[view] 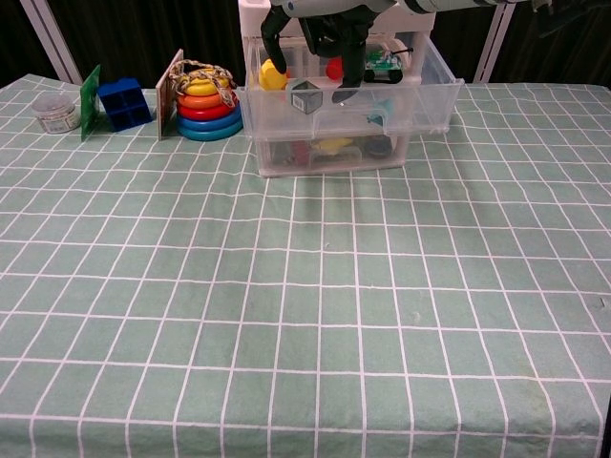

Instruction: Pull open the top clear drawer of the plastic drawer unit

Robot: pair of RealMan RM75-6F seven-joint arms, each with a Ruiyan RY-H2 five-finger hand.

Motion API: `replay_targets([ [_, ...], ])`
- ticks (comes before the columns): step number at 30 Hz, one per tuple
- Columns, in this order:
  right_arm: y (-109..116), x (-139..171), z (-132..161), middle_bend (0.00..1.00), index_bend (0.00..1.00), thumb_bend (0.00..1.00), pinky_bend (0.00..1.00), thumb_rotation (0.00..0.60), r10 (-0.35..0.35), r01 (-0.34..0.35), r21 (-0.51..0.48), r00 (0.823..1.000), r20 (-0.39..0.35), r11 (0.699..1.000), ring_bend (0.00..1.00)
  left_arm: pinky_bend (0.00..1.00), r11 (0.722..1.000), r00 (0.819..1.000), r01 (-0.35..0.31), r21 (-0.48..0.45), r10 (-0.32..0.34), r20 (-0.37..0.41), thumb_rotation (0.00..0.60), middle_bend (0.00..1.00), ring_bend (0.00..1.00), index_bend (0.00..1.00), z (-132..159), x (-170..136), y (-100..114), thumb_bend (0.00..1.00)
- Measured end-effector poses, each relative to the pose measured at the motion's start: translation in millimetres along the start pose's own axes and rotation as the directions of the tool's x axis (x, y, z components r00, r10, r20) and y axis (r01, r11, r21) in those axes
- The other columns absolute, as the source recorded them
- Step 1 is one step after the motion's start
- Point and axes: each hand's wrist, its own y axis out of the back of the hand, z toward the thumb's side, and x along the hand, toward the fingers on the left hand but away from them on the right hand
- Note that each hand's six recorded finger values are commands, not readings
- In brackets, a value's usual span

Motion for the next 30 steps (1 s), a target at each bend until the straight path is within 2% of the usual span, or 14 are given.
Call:
replay_targets([
  [12,-8.8,-5.8,3.5,0.84,0.37,0.17,0.75,0.600,0.028,-0.028,0.000,1.000,-0.003,1.000,0.73,0.20,1.000,1.000,-0.002,-0.002,0.002,-0.003,0.600,0.14,0.17,0.21,-1.2,-0.4,-0.3,0.02],
  [16,-11.9,-8.4,2.4,0.85,0.43,0.19,0.75,0.600,0.031,-0.031,0.008,0.999,0.006,0.999,0.73,0.20,1.000,1.000,-0.002,-0.002,0.002,-0.004,0.600,0.14,0.17,0.21,-2.1,-0.6,-0.7,0.02],
  [18,-12.3,-9.4,1.3,0.85,0.49,0.23,0.75,0.600,0.029,-0.029,0.008,0.999,0.013,1.000,0.74,0.20,1.000,1.000,-0.004,-0.003,0.004,-0.005,0.600,0.14,0.17,0.21,-2.8,-0.7,-0.6,0.02],
  [21,-10.4,-9.8,0.5,0.86,0.59,0.30,0.76,0.600,0.014,-0.014,0.008,1.000,0.022,1.000,0.75,0.20,1.000,1.000,-0.006,-0.003,0.006,-0.006,0.600,0.14,0.17,0.21,-3.7,-0.8,-0.3,0.02],
  [23,-7.7,-9.2,0.1,0.87,0.63,0.32,0.77,0.600,-0.003,0.003,0.002,1.000,0.027,1.000,0.76,0.20,1.000,1.000,-0.009,-0.002,0.009,-0.005,0.600,0.14,0.17,0.21,-3.9,-0.7,0.0,0.02],
  [30,6.5,3.3,-2.1,0.87,0.66,0.33,0.78,0.600,-0.081,0.082,-0.035,0.996,0.033,0.996,0.76,0.20,1.000,1.000,-0.010,-0.002,0.010,0.004,0.600,0.14,0.17,0.21,-2.6,1.0,0.4,0.02],
])
